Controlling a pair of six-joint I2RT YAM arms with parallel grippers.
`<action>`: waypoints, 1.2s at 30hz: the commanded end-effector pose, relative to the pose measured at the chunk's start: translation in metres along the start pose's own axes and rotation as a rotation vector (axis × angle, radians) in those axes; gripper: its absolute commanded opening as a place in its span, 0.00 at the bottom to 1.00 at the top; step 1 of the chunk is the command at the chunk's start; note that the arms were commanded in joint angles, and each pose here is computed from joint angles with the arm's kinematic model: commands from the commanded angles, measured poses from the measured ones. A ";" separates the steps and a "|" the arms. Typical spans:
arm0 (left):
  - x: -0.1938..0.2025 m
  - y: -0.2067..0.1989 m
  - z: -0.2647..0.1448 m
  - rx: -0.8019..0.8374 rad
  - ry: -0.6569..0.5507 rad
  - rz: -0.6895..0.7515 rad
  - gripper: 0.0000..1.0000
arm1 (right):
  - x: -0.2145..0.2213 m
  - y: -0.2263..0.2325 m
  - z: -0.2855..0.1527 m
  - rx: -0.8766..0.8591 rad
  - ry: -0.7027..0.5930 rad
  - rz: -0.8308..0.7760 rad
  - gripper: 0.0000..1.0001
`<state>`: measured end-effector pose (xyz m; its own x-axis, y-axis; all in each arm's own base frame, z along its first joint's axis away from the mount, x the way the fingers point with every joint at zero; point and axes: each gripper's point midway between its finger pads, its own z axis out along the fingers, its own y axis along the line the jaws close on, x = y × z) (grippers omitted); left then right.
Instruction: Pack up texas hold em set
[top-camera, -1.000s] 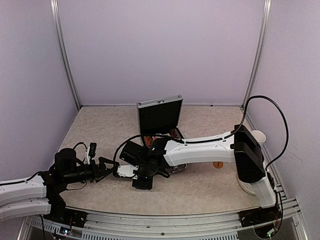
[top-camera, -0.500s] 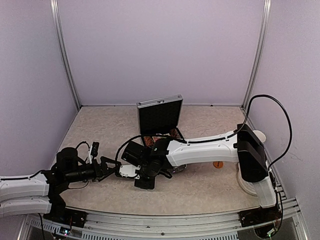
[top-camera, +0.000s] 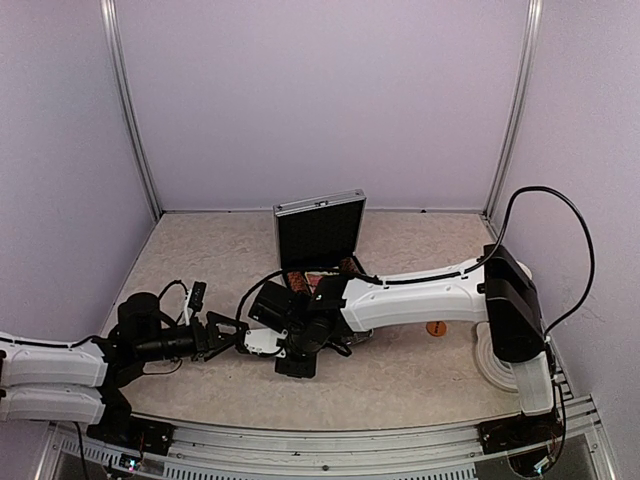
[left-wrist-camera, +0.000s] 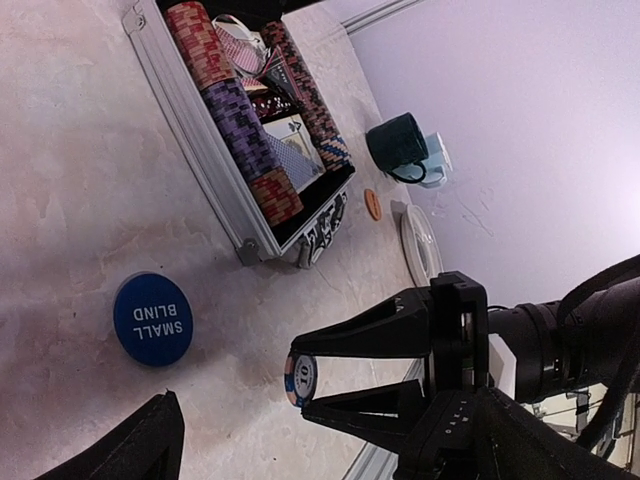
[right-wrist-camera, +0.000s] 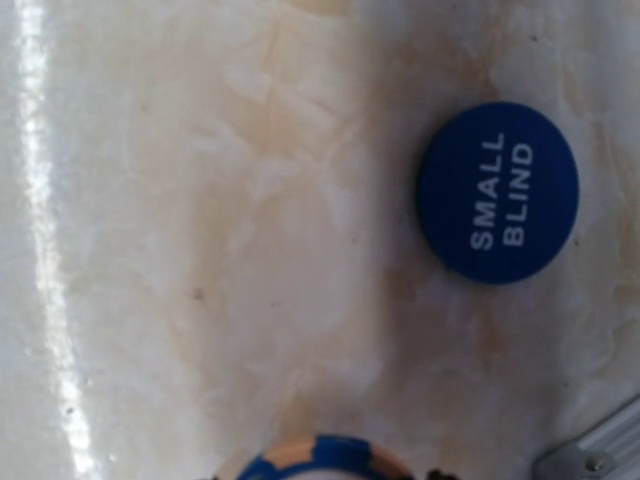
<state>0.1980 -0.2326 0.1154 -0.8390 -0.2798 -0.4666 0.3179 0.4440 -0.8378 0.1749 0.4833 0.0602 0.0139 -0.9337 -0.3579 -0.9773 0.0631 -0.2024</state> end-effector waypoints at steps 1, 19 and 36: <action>0.016 0.004 0.000 0.017 0.062 0.014 0.99 | -0.049 -0.022 -0.049 0.064 -0.218 0.033 0.41; 0.015 -0.023 -0.001 0.148 0.065 0.091 0.99 | -0.066 -0.030 -0.088 0.039 -0.373 0.063 0.40; 0.040 -0.048 0.020 0.185 0.167 0.205 0.99 | -0.076 -0.028 -0.101 0.019 -0.416 0.055 0.40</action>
<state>0.1952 -0.2659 0.1618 -0.7589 -0.2658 -0.5945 0.5125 0.3197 -0.7970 0.1561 0.4729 0.0970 0.0272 -0.8943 -0.4467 -0.9925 0.0293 -0.1190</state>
